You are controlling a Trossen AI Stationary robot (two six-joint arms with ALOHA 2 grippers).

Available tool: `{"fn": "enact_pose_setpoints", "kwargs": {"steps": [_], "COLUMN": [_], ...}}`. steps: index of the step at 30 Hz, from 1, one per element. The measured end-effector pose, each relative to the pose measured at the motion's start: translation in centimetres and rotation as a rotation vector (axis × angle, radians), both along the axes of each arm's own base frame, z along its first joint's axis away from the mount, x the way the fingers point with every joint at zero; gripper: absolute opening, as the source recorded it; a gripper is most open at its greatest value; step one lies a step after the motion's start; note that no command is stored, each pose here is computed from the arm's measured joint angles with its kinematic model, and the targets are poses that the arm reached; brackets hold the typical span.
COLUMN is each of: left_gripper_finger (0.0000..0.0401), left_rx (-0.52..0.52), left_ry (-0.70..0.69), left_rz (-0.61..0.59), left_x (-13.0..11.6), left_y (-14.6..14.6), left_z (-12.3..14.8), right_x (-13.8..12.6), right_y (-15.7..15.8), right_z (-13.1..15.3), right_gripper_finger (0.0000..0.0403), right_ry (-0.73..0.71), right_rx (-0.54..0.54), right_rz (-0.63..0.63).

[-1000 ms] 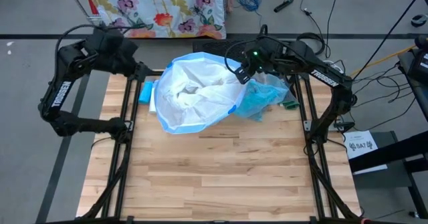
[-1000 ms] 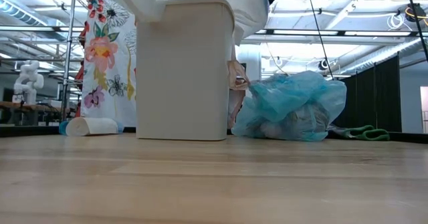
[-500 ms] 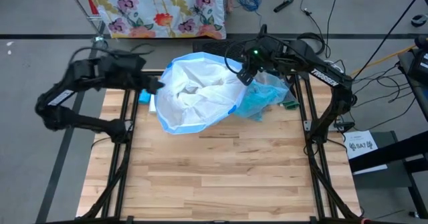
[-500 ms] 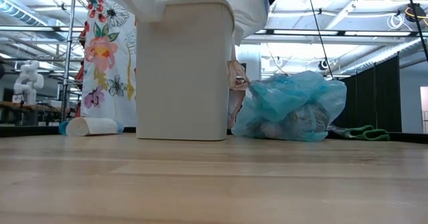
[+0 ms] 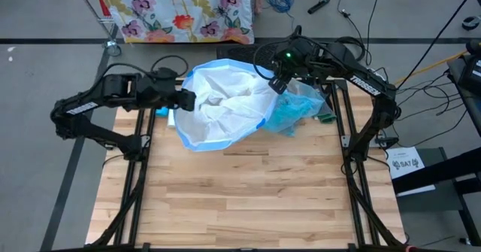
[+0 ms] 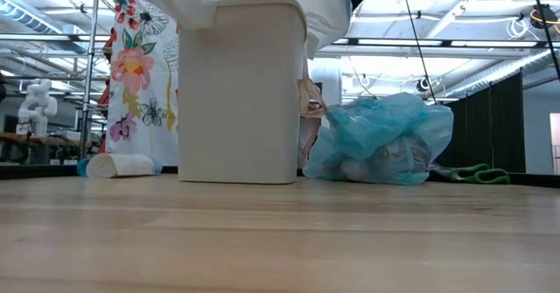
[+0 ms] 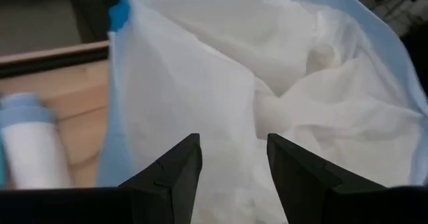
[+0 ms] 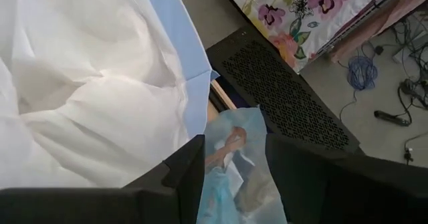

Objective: Place trash/remove bag and relplace
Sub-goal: Put the white trash bag into the white trash bin

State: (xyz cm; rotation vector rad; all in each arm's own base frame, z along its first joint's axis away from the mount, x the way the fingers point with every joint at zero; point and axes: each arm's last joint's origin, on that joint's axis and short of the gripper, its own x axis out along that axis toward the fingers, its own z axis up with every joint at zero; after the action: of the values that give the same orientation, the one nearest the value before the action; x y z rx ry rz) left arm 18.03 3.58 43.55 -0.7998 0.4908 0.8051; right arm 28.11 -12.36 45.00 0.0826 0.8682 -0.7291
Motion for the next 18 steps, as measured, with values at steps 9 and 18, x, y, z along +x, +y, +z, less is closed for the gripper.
{"fn": "enact_pose_setpoints", "kwargs": {"steps": [9,18], "left_gripper_finger": [0.0173,0.0168], "left_rx": [0.121,-0.051], "left_ry": [0.138,0.307], "left_rz": [0.089,0.021], "left_x": [-1.2,0.1], "left_y": [0.5,0.9], "left_z": [-0.2,-2.2], "right_x": [0.0,-0.1], "right_y": [-0.2,-1.1], "right_z": [0.1,0.3], "right_gripper_finger": [0.0151,0.0151], "right_ry": [0.004,-0.033], "right_rx": [-0.014,-0.03], "right_rz": [0.012,-0.016]}}
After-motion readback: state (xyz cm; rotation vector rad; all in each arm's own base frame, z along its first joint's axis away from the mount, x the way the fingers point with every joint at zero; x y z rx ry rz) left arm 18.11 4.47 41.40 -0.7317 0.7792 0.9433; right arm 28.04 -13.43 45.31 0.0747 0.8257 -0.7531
